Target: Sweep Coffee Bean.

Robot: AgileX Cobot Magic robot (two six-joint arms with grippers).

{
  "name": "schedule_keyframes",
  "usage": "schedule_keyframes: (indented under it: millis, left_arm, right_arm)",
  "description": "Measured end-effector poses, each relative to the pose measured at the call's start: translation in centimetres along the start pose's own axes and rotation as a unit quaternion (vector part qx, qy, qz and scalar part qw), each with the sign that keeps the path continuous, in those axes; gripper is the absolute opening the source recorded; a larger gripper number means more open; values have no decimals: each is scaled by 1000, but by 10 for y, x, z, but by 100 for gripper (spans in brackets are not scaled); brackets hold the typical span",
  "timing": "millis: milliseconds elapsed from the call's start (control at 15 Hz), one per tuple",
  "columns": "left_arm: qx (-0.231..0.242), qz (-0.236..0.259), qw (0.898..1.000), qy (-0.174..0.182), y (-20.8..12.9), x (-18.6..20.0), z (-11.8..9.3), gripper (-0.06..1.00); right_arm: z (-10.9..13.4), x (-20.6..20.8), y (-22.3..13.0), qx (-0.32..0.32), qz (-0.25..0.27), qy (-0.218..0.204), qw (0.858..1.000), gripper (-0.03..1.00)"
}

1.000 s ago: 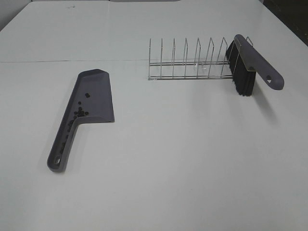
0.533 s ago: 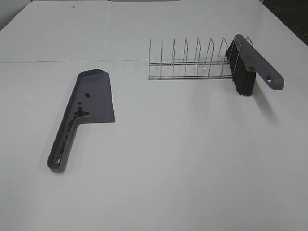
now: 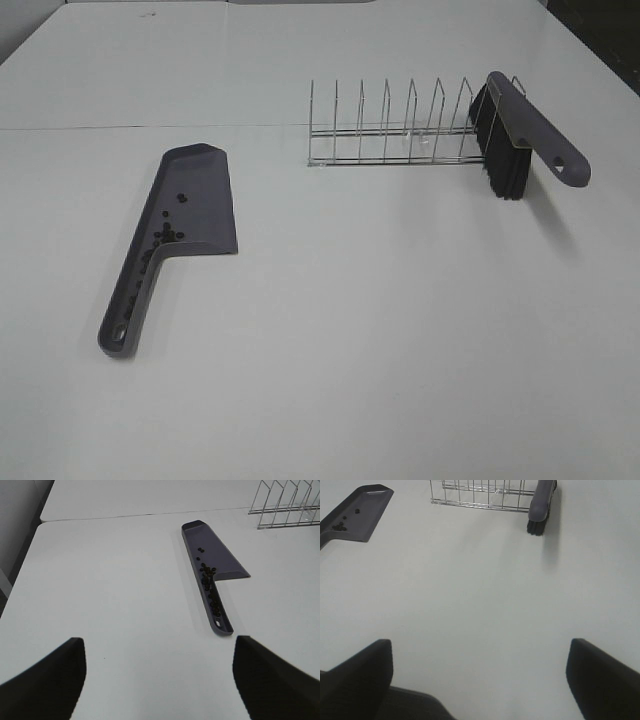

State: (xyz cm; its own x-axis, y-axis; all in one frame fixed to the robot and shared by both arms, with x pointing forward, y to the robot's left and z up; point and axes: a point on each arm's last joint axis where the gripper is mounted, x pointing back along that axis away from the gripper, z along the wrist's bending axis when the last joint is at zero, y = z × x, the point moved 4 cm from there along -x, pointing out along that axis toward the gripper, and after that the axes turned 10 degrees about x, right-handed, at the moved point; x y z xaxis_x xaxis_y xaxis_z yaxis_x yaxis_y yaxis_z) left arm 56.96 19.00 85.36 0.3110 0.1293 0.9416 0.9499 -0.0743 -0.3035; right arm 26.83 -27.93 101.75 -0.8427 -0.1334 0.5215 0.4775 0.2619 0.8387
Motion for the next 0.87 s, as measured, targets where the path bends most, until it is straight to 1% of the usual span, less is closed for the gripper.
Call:
schedule_keyframes:
  millis: [867]
  left_arm:
    - [0,0,1000,0,0,0,0,31]
  right_arm:
    - [0,0,0,0,0,0,1000,79]
